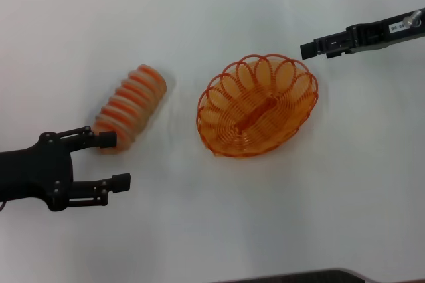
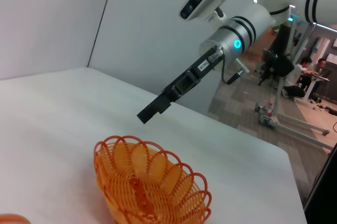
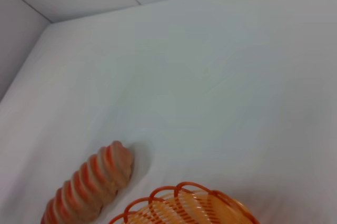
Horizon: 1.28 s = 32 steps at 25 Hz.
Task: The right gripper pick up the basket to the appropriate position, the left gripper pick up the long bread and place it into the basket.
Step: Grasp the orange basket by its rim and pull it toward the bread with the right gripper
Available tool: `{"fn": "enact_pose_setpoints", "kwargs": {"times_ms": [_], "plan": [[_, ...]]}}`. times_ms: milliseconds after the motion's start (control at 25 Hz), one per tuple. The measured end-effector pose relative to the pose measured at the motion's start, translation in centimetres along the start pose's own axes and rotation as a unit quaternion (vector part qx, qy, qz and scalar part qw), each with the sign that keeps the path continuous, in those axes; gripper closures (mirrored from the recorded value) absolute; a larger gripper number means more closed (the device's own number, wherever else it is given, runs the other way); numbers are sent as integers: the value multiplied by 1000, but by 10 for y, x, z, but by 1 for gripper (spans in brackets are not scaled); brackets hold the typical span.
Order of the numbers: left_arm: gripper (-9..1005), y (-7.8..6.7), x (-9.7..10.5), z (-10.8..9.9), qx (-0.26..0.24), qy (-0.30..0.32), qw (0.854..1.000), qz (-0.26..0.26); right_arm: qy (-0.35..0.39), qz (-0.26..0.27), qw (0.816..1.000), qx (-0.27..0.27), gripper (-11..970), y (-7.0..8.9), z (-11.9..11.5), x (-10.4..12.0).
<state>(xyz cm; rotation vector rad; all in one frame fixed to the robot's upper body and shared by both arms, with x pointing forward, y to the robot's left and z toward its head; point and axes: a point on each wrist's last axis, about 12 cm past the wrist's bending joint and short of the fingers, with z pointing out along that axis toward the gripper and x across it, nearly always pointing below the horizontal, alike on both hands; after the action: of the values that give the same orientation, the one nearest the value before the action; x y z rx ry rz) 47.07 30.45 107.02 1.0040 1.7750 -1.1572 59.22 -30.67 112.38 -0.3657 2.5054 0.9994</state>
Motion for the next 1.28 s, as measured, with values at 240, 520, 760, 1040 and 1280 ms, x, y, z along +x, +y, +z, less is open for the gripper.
{"fn": "enact_pose_setpoints", "kwargs": {"times_ms": [240, 520, 760, 1040, 1280], "plan": [[138, 1, -1, -2, -3, 3, 1000, 8, 26, 13, 999, 19, 44, 2, 6, -3], [137, 0, 0, -4, -9, 0, 1000, 23, 57, 20, 998, 32, 45, 8, 17, -5], [137, 0, 0, -5, -10, 0, 1000, 29, 63, 24, 997, 44, 46, 9, 26, -5], [137, 1, 0, -4, -11, 1, 999, 31, 73, 22, 995, 64, 47, 6, 33, -4], [137, 2, -1, -5, -13, 5, 999, 33, 72, 18, 995, 67, 127, 7, 38, -7]]}}
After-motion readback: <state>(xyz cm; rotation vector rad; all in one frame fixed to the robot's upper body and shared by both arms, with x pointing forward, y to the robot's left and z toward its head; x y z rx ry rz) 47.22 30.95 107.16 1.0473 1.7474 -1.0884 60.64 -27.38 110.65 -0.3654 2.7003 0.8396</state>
